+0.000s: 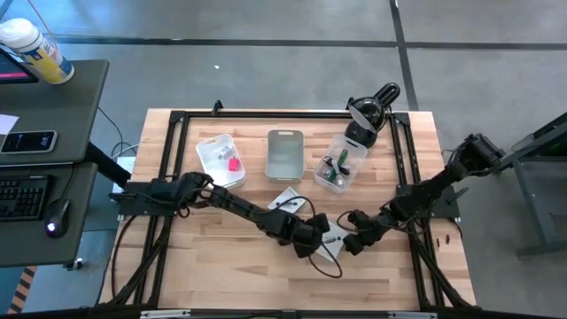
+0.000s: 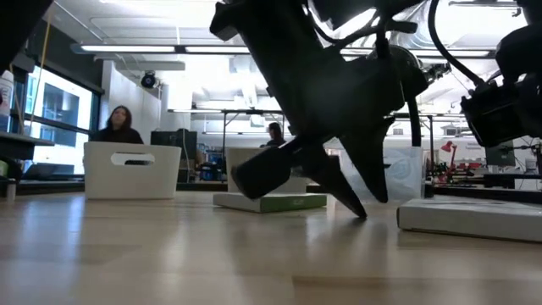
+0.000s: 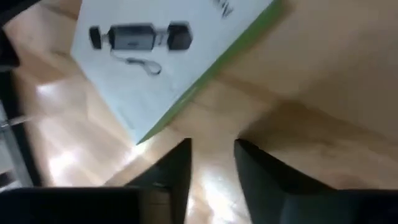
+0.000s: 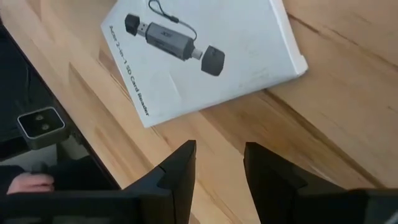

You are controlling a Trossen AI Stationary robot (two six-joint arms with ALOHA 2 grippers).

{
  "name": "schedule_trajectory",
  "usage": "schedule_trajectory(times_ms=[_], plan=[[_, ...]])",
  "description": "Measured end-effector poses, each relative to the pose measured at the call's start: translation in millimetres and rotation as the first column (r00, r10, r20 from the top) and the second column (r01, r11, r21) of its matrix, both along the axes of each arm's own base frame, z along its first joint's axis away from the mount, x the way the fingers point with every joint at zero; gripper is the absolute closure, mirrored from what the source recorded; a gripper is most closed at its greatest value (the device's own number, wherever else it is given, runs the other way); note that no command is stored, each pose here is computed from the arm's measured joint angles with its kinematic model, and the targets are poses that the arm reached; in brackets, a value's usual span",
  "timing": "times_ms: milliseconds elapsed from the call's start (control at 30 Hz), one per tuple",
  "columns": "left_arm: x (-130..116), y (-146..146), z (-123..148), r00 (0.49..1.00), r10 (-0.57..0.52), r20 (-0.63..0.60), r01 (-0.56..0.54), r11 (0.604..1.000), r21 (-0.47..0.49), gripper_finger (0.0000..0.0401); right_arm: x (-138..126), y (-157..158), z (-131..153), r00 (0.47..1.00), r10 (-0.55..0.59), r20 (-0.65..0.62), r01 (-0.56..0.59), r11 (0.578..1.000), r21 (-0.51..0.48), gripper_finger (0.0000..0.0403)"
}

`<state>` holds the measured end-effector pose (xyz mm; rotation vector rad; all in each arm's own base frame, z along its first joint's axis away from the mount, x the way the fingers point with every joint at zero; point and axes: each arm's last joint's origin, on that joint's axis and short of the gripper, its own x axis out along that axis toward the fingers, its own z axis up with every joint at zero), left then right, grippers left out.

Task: Pick and place items into bin
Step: Put the bottom white card reader box into the gray bin

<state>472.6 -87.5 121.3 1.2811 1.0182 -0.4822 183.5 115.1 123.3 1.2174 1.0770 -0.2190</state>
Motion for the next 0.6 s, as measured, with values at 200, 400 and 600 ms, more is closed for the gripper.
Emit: schedule_trajectory(times_ms=[200, 400, 600], plan=[[7, 2, 7, 1.000, 0.025, 0.002, -0.025, 0.988, -0.156, 0.0390, 1, 0, 0, 1.000, -0.019, 0.007, 0.019, 1.000, -0.004, 0.0274], [13, 26, 14, 0.961, 0.276, -0.016, -0.263, 0.892, -0.368, 0.0372, -2, 4, 0, 1.000, -0.016, 0.011, 0.016, 1.000, -0.008, 0.0274], [13, 53, 13, 0.910, 0.401, -0.110, -0.398, 0.767, -0.502, 0.0396, -6, 8, 0, 0.998, -0.058, 0.006, 0.058, 0.998, -0.014, 0.0274]])
